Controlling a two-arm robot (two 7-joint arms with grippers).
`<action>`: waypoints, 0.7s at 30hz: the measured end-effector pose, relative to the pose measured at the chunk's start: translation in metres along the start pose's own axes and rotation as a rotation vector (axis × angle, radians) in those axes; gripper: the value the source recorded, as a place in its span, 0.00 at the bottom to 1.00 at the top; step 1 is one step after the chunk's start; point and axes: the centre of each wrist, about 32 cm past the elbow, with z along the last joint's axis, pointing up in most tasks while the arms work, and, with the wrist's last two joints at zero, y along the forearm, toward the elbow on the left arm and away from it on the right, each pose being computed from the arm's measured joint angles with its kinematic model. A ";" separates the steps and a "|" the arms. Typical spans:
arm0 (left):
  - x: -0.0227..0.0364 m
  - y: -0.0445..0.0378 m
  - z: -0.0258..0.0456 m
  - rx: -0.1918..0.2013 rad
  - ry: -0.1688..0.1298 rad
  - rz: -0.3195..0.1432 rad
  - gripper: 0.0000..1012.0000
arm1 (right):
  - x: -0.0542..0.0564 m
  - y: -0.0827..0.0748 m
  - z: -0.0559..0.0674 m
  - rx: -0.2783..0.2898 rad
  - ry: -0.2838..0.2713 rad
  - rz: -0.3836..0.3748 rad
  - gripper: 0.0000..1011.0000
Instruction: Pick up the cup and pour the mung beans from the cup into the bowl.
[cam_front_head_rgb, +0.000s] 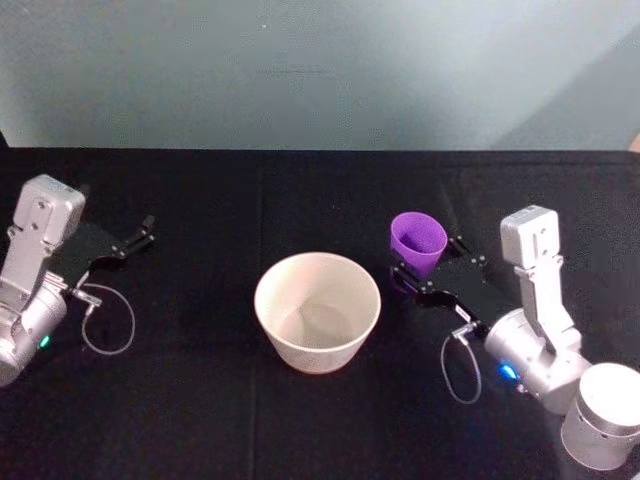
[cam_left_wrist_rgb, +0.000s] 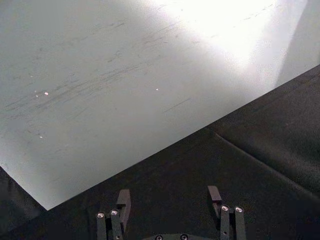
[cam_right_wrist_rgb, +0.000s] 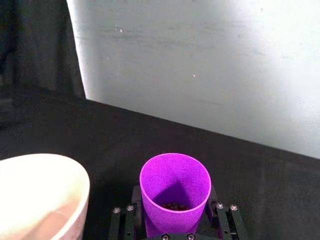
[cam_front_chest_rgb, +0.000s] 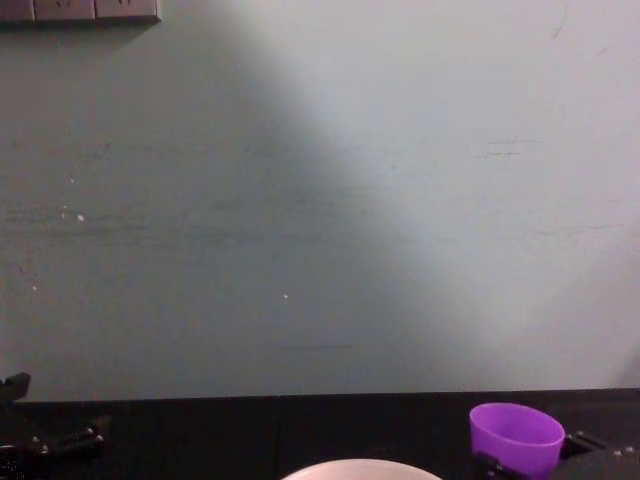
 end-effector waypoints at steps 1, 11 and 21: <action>0.0000 0.0000 0.0000 0.000 0.000 0.000 0.99 | 0.000 0.000 0.000 0.000 0.000 0.000 0.73; 0.0000 0.0000 0.0000 0.000 0.000 0.000 0.99 | 0.000 -0.013 0.020 0.038 -0.034 0.007 0.72; 0.0000 0.0000 0.0000 0.000 0.000 0.000 0.99 | 0.001 -0.025 0.043 0.050 -0.049 0.021 0.72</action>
